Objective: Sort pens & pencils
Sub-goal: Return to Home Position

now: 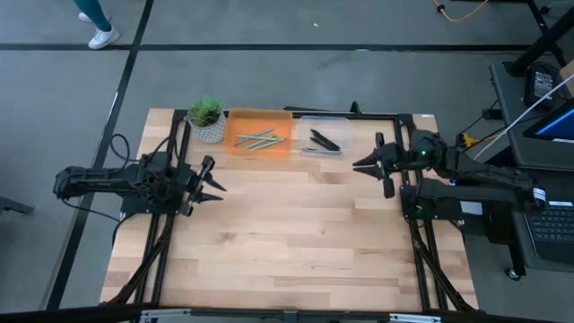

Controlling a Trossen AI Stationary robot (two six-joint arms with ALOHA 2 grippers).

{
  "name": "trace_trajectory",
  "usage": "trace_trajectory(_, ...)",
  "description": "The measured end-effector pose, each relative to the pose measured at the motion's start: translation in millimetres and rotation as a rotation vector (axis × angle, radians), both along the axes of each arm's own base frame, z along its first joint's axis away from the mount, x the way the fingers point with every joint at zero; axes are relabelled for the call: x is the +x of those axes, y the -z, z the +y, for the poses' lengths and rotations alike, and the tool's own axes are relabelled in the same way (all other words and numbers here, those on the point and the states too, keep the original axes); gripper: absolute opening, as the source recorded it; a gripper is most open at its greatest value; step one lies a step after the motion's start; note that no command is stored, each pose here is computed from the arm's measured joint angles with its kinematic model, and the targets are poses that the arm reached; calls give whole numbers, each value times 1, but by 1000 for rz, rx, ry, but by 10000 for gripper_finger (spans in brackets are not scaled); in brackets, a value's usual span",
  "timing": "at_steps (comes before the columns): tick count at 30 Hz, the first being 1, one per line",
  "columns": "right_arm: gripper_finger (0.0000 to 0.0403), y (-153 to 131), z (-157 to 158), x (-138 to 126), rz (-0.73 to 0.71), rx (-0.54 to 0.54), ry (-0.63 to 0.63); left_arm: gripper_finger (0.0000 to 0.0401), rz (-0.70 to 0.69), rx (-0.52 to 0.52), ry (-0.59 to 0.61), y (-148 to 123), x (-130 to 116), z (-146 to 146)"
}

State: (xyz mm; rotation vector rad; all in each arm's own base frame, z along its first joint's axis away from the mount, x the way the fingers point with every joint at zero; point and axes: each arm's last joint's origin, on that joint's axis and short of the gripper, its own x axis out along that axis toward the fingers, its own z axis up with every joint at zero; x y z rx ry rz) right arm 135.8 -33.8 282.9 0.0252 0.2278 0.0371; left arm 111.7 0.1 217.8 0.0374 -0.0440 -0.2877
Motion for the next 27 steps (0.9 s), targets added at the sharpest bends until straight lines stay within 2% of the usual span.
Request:
trace_trajectory(11, 63, 1, 14, 5, 5, 17, -66, 112, -45, 1, 92, 23, -10, -11)
trace_trajectory(19, 63, 0, 21, 12, -9, -3, -86, 112, -68, 4, 95, 40, -8, -16)
trace_trajectory(27, 63, -8, 25, 8, -143, -55, -109, 112, -67, 20, 110, 41, -9, -18)
